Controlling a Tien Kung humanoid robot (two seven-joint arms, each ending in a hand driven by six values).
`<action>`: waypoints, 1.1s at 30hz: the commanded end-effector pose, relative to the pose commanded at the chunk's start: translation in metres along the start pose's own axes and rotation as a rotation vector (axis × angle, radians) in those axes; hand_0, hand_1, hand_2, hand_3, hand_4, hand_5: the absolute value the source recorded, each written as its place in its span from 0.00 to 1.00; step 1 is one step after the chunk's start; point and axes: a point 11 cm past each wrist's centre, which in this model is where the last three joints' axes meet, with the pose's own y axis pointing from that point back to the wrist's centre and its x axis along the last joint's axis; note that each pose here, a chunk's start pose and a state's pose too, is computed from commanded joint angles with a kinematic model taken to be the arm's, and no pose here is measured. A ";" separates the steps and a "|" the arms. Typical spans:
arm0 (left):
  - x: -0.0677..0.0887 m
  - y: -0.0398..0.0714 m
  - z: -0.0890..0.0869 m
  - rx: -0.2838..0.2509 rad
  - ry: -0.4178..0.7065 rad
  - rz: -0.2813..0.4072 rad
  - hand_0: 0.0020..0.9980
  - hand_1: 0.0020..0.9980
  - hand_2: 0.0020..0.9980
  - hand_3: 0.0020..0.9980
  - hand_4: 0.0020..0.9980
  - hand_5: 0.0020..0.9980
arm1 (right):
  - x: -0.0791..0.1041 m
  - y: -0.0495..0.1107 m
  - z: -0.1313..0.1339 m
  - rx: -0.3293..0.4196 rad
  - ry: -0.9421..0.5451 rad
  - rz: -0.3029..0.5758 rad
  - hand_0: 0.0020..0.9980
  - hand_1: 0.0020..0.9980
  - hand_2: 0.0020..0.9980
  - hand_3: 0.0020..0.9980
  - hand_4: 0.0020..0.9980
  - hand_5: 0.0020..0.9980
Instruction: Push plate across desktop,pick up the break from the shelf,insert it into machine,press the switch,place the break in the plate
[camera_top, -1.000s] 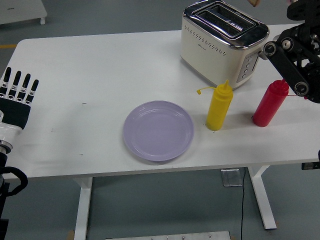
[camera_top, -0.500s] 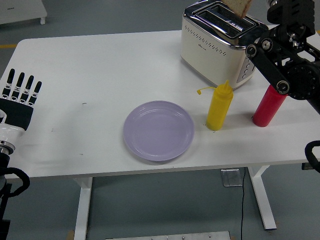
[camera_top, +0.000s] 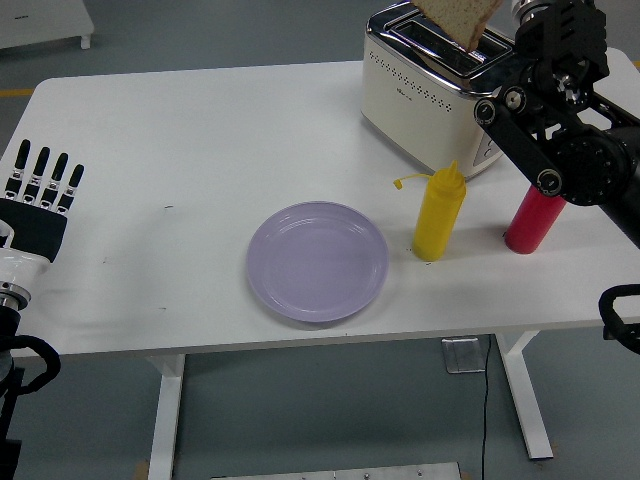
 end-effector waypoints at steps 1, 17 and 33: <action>0.000 0.000 0.000 0.000 0.000 0.000 0.82 0.87 0.95 0.84 0.61 1.00 | -0.001 0.000 0.000 -0.001 0.002 -0.002 0.29 0.35 0.42 0.49 0.20 0.06; -0.001 -0.001 -0.001 0.001 0.001 -0.001 0.81 0.87 0.95 0.83 0.60 1.00 | -0.013 0.003 0.008 -0.014 0.022 -0.023 0.29 0.35 0.42 0.49 0.20 0.07; 0.000 0.000 -0.002 0.005 0.001 0.001 0.81 0.87 0.95 0.83 0.60 1.00 | -0.032 0.007 0.017 -0.020 0.054 -0.097 0.30 0.44 0.53 0.54 0.35 0.12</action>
